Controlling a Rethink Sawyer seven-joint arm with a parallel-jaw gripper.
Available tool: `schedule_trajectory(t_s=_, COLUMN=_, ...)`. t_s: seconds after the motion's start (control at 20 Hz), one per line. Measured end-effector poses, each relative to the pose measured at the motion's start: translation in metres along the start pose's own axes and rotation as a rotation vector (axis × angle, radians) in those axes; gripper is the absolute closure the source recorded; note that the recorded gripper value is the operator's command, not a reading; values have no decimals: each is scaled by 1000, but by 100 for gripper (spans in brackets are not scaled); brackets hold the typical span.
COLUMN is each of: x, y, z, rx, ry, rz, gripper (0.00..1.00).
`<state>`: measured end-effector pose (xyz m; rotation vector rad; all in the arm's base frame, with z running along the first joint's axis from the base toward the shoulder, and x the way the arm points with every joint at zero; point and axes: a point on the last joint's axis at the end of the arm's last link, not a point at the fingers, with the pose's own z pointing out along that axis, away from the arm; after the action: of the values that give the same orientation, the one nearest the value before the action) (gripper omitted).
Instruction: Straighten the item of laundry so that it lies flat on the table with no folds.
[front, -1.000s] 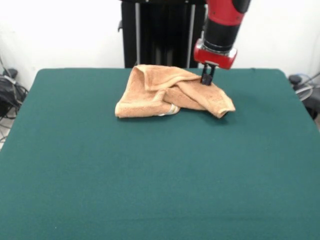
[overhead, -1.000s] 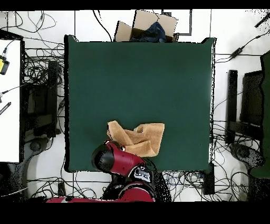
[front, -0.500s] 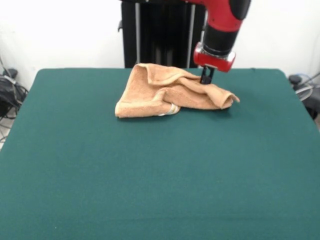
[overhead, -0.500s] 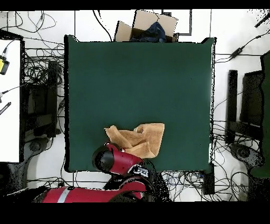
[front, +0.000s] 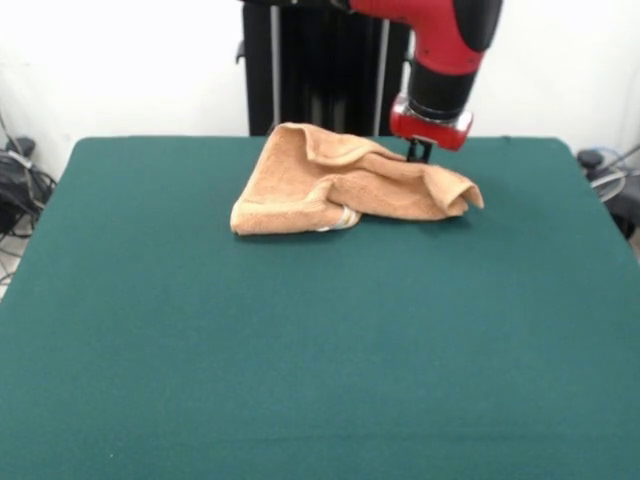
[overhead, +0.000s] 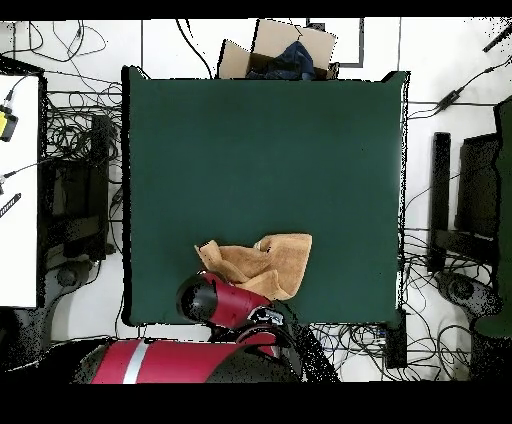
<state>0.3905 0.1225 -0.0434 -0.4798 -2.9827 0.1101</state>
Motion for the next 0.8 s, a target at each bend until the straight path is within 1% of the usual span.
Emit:
schedule_trajectory(t_s=0.2, x=11, y=4, z=0, rx=-9, ry=11, rz=17, gripper=100)
schedule_trajectory(t_s=0.4, x=36, y=9, z=1, rx=-31, ry=22, rz=60, gripper=100)
schedule_trajectory(t_s=0.45, x=45, y=11, z=2, rx=-39, ry=26, rz=80, gripper=100)
schedule_trajectory(t_s=0.5, x=62, y=12, z=2, rx=-50, ry=36, rz=124, gripper=100)
schedule_trajectory(t_s=0.55, x=68, y=13, z=3, rx=-53, ry=39, rz=138, gripper=100)
schedule_trajectory(t_s=0.65, x=89, y=15, z=3, rx=-57, ry=54, rz=186, gripper=100)
schedule_trajectory(t_s=0.8, x=111, y=17, z=3, rx=-58, ry=75, rz=239, gripper=100)
